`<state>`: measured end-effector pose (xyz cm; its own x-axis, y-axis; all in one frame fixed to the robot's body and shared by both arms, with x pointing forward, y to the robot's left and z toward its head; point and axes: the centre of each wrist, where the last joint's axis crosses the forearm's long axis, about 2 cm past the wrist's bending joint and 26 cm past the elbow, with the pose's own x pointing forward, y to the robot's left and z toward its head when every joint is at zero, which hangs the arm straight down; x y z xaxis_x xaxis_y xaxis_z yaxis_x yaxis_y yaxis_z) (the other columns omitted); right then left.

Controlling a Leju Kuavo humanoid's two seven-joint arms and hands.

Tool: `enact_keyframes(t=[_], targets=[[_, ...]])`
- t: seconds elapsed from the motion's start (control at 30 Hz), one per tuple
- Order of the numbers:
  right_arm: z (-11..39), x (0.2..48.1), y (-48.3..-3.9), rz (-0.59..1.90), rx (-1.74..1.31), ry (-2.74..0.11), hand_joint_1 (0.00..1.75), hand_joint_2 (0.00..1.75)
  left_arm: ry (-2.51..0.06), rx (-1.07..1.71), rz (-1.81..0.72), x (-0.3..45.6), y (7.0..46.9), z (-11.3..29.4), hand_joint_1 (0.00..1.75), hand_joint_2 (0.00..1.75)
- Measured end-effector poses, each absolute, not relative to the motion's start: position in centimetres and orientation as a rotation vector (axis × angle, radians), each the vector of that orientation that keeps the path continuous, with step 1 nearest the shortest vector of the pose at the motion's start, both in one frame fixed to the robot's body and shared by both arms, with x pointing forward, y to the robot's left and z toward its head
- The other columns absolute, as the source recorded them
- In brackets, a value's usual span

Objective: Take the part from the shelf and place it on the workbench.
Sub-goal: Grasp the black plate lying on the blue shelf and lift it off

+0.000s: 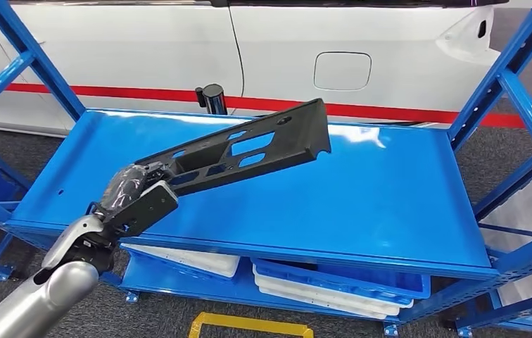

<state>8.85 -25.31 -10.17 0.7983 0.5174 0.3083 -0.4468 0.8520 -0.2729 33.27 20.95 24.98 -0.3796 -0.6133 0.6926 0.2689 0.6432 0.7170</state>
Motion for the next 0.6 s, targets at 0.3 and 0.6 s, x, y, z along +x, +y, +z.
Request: enact_keyframes(t=[0.3, 0.6], targets=[[-10.2, 8.5, -25.2, 0.514, -0.197, -0.386, 0.00, 0.00, -1.760, -0.232, -0.599, 32.8, 21.3, 26.6, 1.75, 0.00], [-10.2, 8.3, -24.8, 0.511, -0.191, -0.383, 0.00, 0.00, -1.893, -0.311, -0.457, 32.2, 22.4, 27.5, 1.75, 0.00]])
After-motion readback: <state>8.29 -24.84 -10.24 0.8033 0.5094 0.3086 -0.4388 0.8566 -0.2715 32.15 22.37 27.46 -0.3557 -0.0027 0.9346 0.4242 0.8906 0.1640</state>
